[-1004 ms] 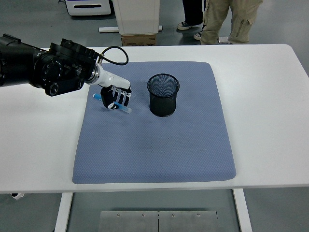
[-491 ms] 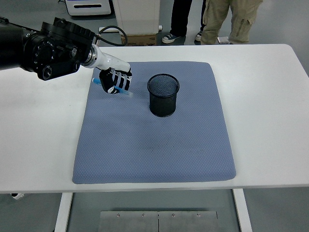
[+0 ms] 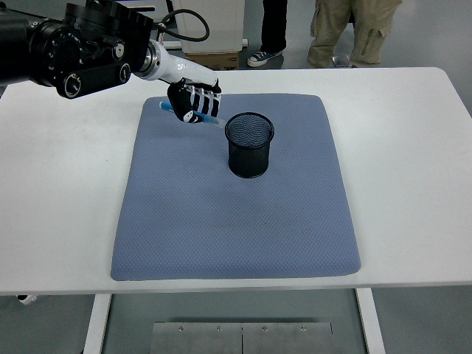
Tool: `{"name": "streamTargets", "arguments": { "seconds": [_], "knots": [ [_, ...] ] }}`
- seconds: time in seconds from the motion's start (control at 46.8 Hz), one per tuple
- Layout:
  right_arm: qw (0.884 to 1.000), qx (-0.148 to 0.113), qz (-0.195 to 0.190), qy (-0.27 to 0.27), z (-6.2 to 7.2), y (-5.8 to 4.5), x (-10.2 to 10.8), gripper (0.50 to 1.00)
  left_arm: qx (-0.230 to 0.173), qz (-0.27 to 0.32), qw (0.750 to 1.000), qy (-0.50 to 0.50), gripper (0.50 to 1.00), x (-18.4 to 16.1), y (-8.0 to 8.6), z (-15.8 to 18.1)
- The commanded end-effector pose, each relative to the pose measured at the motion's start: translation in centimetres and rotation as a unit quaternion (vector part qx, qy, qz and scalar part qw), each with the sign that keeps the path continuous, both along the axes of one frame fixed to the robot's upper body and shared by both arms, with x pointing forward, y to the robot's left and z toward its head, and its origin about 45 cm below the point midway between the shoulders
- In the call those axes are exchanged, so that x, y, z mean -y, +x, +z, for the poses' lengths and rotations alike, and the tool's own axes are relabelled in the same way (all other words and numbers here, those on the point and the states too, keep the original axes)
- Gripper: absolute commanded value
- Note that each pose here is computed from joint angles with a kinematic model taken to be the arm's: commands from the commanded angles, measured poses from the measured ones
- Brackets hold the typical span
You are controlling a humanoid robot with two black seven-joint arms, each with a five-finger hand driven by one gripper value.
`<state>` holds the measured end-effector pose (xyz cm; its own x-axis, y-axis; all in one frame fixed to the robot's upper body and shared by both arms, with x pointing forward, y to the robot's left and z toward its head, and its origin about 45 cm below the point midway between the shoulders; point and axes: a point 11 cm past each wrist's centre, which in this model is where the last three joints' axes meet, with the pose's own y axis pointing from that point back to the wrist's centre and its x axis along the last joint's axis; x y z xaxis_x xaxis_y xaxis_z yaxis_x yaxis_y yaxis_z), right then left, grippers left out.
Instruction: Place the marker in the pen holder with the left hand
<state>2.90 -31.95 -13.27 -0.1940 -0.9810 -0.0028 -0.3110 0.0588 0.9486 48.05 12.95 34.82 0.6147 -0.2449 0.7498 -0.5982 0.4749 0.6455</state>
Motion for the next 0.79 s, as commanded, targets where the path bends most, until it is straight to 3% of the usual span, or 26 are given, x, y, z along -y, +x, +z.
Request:
{"name": "streamTargets", "arguments": {
  "seconds": [0.0,0.427,0.769],
  "knots": [
    [1.000,0.000,0.000,0.000,0.0,0.0,0.0,1.000,0.001,-0.005,1.000,-0.014,0.500,0.8,-0.1,0.4],
    [1.000,0.000,0.000,0.000,0.0,0.0,0.0,1.000,-0.023,-0.009,0.994,-0.109,0.500,4.9,-0.9,1.3],
    [1.000,0.000,0.000,0.000,0.0,0.0,0.0,1.000,-0.053,-0.001,0.985,-0.163,0.500,6.7,-1.6,0.2]
  ]
}}
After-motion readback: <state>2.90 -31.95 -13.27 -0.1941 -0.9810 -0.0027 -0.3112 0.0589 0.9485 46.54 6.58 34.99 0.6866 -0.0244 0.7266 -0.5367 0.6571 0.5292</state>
